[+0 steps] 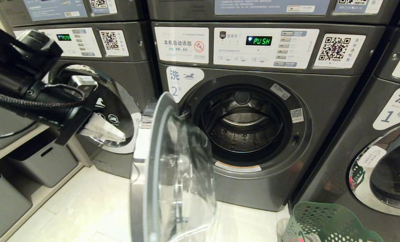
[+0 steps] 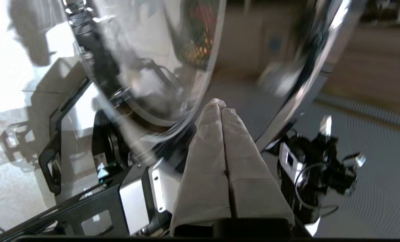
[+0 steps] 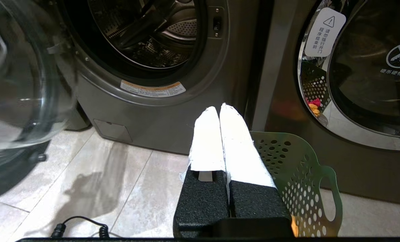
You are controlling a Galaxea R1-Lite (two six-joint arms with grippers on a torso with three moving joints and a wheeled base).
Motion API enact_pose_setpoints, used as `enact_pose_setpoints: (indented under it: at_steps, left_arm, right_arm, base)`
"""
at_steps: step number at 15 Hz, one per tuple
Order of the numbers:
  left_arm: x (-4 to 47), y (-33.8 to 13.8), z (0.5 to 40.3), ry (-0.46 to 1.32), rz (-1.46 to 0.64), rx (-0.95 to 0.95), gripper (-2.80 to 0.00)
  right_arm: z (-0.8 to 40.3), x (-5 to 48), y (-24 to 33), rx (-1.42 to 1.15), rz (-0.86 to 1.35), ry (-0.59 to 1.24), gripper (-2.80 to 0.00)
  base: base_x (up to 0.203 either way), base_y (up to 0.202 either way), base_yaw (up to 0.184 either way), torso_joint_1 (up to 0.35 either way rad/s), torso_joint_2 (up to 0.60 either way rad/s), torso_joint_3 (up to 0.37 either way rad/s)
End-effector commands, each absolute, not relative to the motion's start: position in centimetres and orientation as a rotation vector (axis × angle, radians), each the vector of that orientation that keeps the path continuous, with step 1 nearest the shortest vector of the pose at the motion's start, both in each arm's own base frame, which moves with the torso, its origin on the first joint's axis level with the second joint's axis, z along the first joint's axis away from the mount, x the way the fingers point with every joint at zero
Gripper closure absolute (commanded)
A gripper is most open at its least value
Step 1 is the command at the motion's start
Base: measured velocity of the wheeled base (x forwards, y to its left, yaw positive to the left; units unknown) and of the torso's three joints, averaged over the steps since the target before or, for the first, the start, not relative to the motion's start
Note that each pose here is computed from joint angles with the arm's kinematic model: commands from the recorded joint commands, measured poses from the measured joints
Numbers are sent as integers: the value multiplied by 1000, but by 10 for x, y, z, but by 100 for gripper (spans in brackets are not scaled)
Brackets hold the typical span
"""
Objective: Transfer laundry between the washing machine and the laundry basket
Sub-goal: Close the washing machine door with the left hand
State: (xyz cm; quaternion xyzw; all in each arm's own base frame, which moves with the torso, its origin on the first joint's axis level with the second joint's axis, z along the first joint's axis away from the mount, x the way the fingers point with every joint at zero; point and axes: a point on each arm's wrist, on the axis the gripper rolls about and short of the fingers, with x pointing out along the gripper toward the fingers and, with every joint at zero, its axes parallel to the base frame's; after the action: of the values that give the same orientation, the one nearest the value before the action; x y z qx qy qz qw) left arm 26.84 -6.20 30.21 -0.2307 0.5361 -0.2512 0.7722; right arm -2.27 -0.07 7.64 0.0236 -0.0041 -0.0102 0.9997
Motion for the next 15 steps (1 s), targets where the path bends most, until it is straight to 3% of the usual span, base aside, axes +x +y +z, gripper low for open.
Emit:
enact_pose_setpoints:
  at_steps: [1, 3, 5, 8, 11, 15]
  left_arm:
    - [263, -110, 293, 1242, -679, -414, 0]
    - [262, -158, 282, 1249, -816, -328, 0]
    - [262, -187, 290, 1116, -887, -326, 0]
    - [238, -171, 331, 890, -701, -379, 0]
    - [219, -147, 360, 670, -491, -399, 0]
    - [180, -125, 399, 433, -439, -432, 0]
  right_arm:
    - [76, -23, -1, 44, -20, -8, 0]
    - [77, -23, -1, 38, -16, -11, 0]
    - [77, -23, 0, 23, -8, -11, 0]
    - [104, -29, 2, 27, 88, -46, 0]
    - [148, -10, 6, 75, 257, 183, 0]
    - [173, 112, 9, 145, 344, 582, 0]
  base:
    - [0, 0, 0, 0, 0, 0]
    - [0, 0, 0, 0, 0, 0]
    - [0, 0, 0, 0, 0, 0]
    - [0, 0, 0, 0, 0, 0]
    - [0, 0, 0, 0, 0, 0]
    - [0, 0, 0, 0, 0, 0]
